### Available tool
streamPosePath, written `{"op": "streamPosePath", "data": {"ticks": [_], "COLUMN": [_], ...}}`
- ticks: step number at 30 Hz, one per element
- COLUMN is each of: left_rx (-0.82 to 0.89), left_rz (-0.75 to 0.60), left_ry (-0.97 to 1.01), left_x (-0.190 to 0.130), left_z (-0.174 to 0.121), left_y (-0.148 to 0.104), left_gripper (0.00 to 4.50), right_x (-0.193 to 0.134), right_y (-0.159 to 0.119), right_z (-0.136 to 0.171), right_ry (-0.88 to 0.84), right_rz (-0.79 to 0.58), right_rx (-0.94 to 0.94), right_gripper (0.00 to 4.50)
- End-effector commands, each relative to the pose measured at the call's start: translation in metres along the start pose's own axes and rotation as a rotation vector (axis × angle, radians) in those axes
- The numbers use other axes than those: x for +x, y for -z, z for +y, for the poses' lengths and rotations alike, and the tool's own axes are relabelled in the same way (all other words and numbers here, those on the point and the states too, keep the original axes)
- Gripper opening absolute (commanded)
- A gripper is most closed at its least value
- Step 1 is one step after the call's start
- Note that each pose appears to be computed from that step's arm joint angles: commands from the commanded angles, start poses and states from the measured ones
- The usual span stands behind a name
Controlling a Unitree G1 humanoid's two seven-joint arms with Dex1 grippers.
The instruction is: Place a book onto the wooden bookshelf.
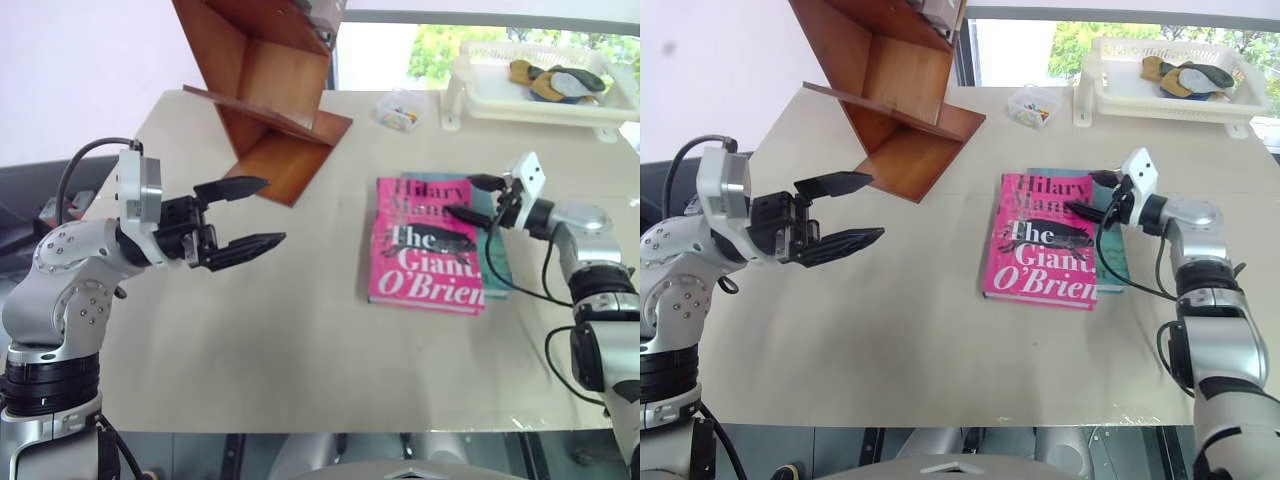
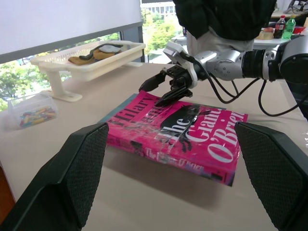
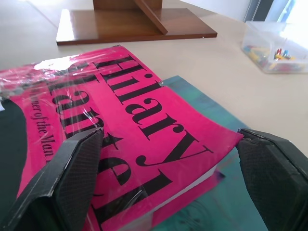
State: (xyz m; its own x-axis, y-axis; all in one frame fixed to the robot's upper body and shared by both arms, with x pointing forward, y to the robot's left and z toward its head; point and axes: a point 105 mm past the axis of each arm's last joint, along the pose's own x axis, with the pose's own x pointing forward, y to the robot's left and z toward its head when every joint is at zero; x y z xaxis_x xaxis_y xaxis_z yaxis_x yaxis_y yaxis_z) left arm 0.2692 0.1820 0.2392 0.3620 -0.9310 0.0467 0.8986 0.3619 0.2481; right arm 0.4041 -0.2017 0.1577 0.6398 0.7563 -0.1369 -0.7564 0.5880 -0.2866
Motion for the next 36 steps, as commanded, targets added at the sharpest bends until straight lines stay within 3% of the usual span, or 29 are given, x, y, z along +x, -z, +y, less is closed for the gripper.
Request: {"op": "streamPosePath", "data": {"ticks": [1, 11, 19, 24, 29, 36], "left_rx": [0.056, 0.049, 0.045, 0.044, 0.041, 0.038], "left_rz": [-0.010, -0.010, -0.010, -0.005, 0.000, -0.002], "left_ry": [0.012, 0.020, 0.028, 0.032, 0.037, 0.044], "left_x": [0.002, 0.005, 0.008, 0.008, 0.009, 0.011], "left_z": [-0.003, -0.003, -0.003, -0.003, -0.003, -0.003], "left_y": [-0.011, -0.009, -0.008, -0.008, -0.006, -0.004], "left_gripper": [4.50, 4.50, 4.50, 4.50, 4.50, 4.50], "right_x": [-0.006, -0.008, -0.005, -0.016, -0.024, -0.026], "right_y": [0.011, 0.007, -0.011, -0.030, -0.039, -0.034], "right_z": [0.004, 0.019, 0.005, -0.022, -0.037, -0.006], "right_ry": [-0.053, -0.182, -0.091, 0.038, 0.140, 0.168], "right_rz": [0.075, 0.049, -0.043, -0.078, -0.074, -0.007], "right_rx": [-0.062, -0.116, -0.073, -0.003, 0.204, 0.365], "right_gripper": [4.44, 4.44, 4.44, 4.44, 4.44, 4.44]}}
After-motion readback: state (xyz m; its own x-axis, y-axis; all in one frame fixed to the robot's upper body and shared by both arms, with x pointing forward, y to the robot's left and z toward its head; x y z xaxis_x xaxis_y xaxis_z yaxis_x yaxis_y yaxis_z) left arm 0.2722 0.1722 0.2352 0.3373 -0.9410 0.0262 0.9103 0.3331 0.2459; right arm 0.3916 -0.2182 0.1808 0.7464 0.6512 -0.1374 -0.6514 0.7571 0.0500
